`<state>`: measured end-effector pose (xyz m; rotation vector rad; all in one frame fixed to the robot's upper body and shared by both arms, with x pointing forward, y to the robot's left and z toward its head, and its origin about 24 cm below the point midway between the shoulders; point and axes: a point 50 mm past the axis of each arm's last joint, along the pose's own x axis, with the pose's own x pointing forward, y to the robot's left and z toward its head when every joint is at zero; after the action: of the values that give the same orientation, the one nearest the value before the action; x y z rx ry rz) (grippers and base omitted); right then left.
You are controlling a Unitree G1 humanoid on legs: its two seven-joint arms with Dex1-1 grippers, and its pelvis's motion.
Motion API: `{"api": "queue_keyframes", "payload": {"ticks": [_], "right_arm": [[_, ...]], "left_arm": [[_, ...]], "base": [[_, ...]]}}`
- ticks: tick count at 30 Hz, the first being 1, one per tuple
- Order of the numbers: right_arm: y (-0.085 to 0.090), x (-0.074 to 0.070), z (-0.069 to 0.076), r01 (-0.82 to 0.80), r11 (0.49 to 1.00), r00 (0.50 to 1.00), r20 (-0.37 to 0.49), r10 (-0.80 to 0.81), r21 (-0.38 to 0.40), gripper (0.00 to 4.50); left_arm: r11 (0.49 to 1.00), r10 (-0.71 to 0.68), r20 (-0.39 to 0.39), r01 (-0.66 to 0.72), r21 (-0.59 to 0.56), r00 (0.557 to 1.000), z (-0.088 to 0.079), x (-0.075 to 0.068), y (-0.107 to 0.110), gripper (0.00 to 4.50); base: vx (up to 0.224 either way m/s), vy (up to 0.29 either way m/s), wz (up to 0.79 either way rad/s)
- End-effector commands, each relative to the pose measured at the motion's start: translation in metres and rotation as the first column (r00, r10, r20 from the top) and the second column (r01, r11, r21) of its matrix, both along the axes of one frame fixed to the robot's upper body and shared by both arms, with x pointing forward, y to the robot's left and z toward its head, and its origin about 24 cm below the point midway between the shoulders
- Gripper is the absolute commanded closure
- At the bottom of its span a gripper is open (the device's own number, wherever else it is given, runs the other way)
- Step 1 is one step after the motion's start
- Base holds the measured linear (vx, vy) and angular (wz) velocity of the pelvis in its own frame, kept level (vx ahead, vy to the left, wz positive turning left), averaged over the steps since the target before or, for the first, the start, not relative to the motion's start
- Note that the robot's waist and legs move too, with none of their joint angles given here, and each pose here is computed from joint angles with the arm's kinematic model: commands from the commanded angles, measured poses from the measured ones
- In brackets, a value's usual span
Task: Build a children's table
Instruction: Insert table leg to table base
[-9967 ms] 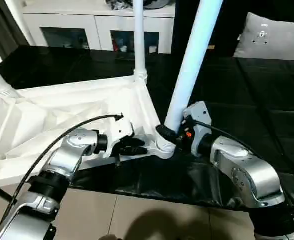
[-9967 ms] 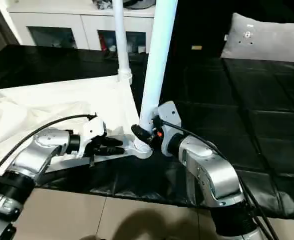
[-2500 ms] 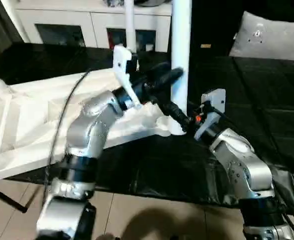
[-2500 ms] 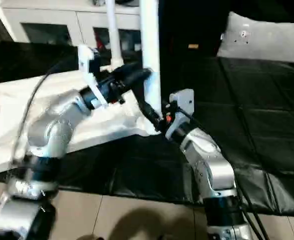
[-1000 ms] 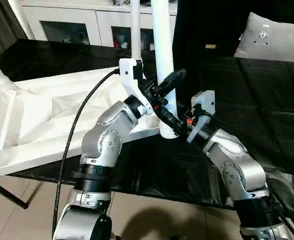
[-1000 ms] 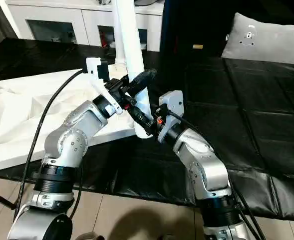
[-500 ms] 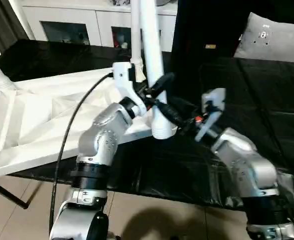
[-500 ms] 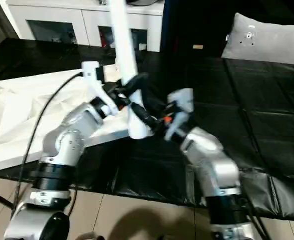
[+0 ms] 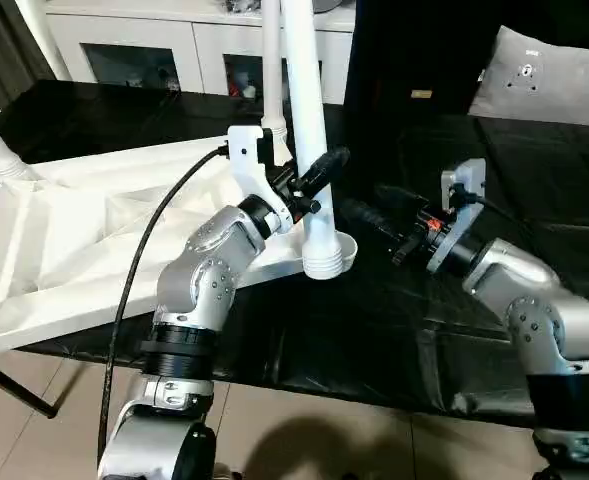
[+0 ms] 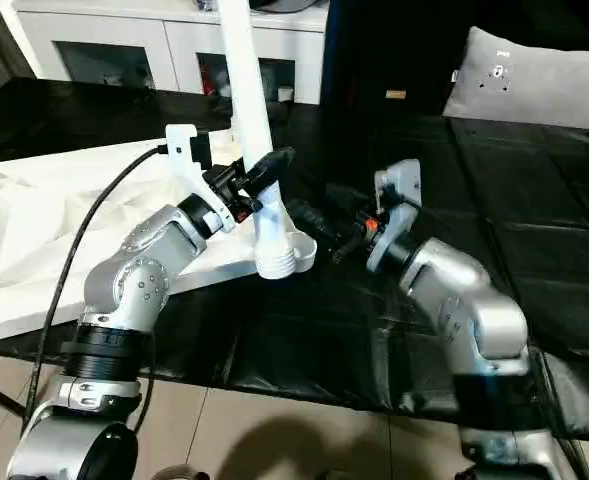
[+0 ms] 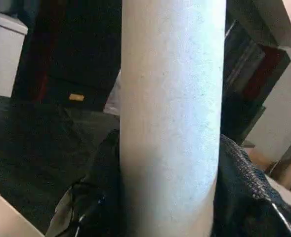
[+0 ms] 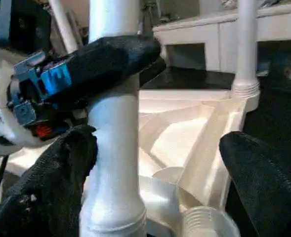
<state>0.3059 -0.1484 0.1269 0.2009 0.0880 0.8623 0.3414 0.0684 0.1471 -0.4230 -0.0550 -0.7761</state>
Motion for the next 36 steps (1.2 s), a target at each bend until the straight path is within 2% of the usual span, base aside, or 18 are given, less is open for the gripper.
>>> {"api": "queue_keyframes", "payload": {"ticks": [1, 3, 11, 17, 19, 22, 27, 29, 32, 34, 36], "right_arm": [[0.003, -0.001, 0.001, -0.03, 0.999, 0.999, -0.01, 0.03, -0.032, 0.0], [0.013, -0.001, -0.001, -0.066, 0.995, 0.998, -0.025, 0.064, -0.075, 0.0], [0.024, 0.001, -0.009, -0.1, 0.987, 0.994, -0.059, 0.093, -0.128, 0.0], [0.027, 0.006, -0.01, -0.08, 0.989, 0.995, -0.061, 0.073, -0.125, 0.0], [0.028, 0.006, -0.009, -0.08, 0.989, 0.996, -0.06, 0.073, -0.122, 0.27], [0.032, 0.009, -0.008, -0.069, 0.991, 0.996, -0.059, 0.063, -0.112, 0.39], [0.033, 0.01, -0.009, -0.076, 0.992, 0.995, -0.076, 0.068, -0.104, 0.83], [0.033, 0.01, -0.009, -0.075, 0.992, 0.994, -0.082, 0.067, -0.102, 1.15], [0.032, 0.01, -0.01, -0.069, 0.992, 0.994, -0.091, 0.059, -0.104, 1.2], [0.031, 0.011, -0.011, -0.063, 0.992, 0.994, -0.096, 0.053, -0.107, 1.52], [0.031, 0.011, -0.012, -0.062, 0.992, 0.994, -0.097, 0.052, -0.107, 1.62]], "left_arm": [[0.999, -0.035, 0.076, 0.031, 0.043, 0.996, 0.009, -0.004, -0.005, 2.61], [0.995, -0.068, 0.125, 0.058, 0.082, 0.99, 0.009, -0.011, -0.013, 2.61], [0.988, -0.118, 0.163, 0.099, 0.122, 0.98, 0.011, -0.017, -0.024, 2.61], [0.983, -0.137, 0.183, 0.112, 0.142, 0.974, 0.011, -0.02, -0.027, 2.61], [0.983, -0.14, 0.185, 0.114, 0.145, 0.973, 0.011, -0.02, -0.028, 2.61], [0.979, -0.157, 0.196, 0.126, 0.16, 0.968, 0.011, -0.023, -0.031, 2.61], [0.974, -0.166, 0.211, 0.127, 0.189, 0.963, 0.01, -0.023, -0.033, 2.61], [0.971, -0.17, 0.214, 0.126, 0.203, 0.962, 0.009, -0.023, -0.033, 2.61], [0.971, -0.169, 0.216, 0.124, 0.206, 0.962, 0.009, -0.022, -0.033, 2.61], [0.97, -0.165, 0.22, 0.118, 0.21, 0.961, 0.009, -0.022, -0.032, 2.61], [0.97, -0.166, 0.221, 0.118, 0.213, 0.961, 0.009, -0.022, -0.032, 2.61]], "base": [[0.0, 0.0, 0.0], [0.0, 0.0, 0.0], [0.0, 0.0, 0.0], [0.0, 0.0, 0.0], [0.0, 0.0, 0.0], [0.0, 0.0, 0.0], [0.0, 0.0, 0.0], [0.0, 0.0, 0.0], [0.0, 0.0, 0.0], [0.0, 0.0, 0.0], [0.0, 0.0, 0.0]]}}
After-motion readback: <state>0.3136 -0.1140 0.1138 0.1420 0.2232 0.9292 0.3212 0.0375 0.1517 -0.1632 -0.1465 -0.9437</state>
